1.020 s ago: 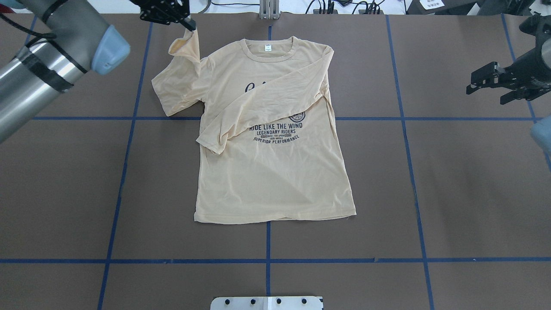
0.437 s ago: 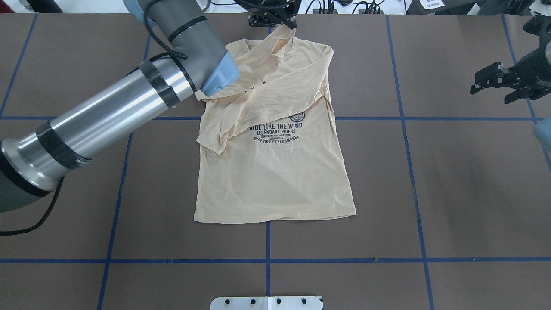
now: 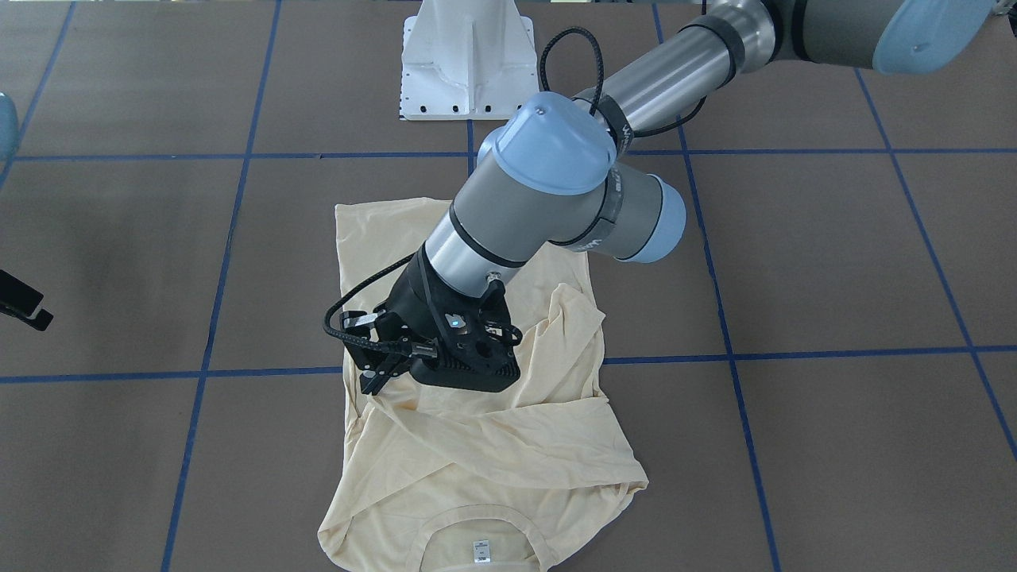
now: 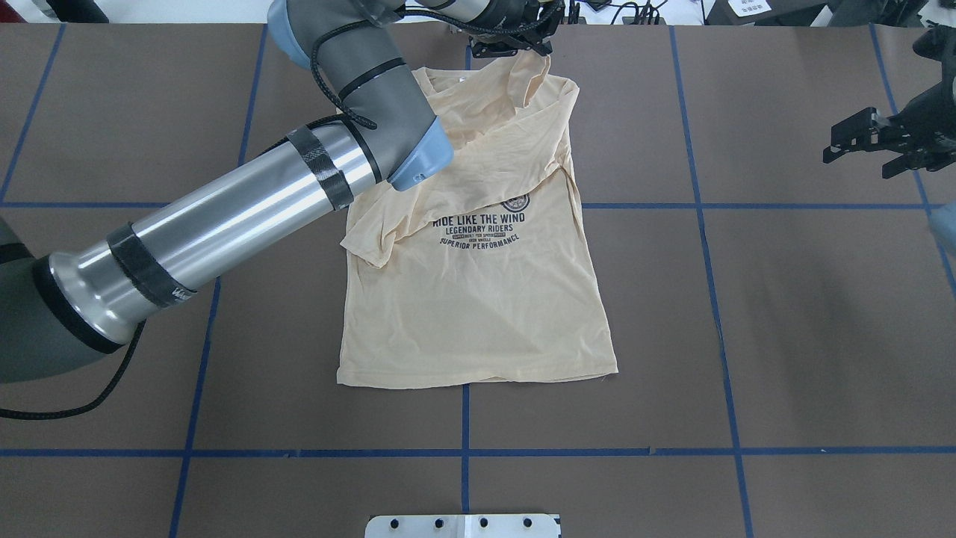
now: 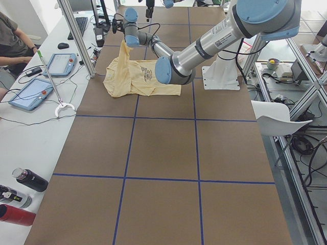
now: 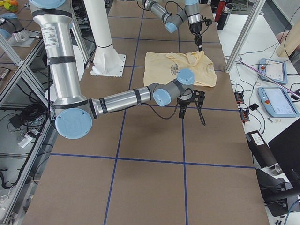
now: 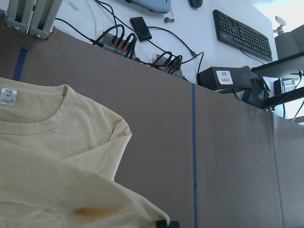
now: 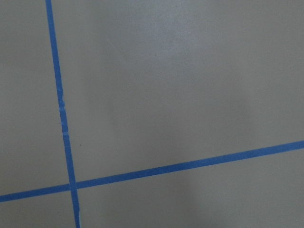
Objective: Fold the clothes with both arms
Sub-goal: 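Grasp the other sleeve cuff with the left gripper and fold it across the chest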
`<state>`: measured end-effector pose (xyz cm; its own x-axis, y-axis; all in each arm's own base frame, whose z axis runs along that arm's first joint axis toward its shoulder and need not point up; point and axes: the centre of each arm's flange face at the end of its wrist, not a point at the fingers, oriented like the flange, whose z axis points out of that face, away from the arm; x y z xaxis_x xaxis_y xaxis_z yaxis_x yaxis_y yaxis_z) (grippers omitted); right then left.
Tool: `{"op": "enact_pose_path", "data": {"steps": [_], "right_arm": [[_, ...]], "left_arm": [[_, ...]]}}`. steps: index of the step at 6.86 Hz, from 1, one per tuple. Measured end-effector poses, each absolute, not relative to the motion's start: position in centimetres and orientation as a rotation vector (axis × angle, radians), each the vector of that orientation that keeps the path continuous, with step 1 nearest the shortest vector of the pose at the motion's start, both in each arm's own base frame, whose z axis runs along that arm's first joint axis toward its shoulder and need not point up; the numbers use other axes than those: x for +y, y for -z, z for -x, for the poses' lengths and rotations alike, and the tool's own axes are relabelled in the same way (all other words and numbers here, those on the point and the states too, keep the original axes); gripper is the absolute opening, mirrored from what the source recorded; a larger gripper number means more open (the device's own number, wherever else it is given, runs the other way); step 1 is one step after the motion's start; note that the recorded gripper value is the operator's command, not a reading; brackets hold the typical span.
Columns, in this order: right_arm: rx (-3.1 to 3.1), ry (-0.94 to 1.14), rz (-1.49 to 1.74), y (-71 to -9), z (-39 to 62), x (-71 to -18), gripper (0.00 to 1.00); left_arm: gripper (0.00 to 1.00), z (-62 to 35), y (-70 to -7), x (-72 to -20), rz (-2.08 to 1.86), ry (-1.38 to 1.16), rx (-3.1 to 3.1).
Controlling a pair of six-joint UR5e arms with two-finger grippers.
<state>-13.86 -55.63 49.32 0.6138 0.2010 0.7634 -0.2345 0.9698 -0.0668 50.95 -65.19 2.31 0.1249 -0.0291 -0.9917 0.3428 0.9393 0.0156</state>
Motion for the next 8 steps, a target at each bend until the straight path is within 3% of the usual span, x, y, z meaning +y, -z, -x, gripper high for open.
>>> {"op": "enact_pose_path", "data": {"steps": [2, 3, 4, 5, 8], "right_arm": [[-0.873, -0.253, -0.035, -49.7, 13.8, -55.7, 0.99], [-0.873, -0.254, -0.035, -49.7, 13.8, -55.7, 0.99], [-0.872, -0.254, -0.035, -49.7, 13.8, -55.7, 0.99], [-0.873, -0.254, -0.036, -49.6, 13.8, -55.8, 0.99], [-0.883, -0.264, -0.034, -48.9, 14.0, -55.9, 0.99]], "left_arm": [[0.00, -51.6, -1.1, -64.6, -0.263, 0.293, 1.456], [0.37, -52.4, -0.9, -64.3, -0.266, 0.297, 1.454], [0.88, -53.4, -1.0, -63.9, -0.273, 0.302, 1.452], [1.00, -53.8, -1.1, -63.7, -0.277, 0.304, 1.454], [0.99, -53.4, -1.1, -63.6, -0.279, 0.301, 1.461]]}}
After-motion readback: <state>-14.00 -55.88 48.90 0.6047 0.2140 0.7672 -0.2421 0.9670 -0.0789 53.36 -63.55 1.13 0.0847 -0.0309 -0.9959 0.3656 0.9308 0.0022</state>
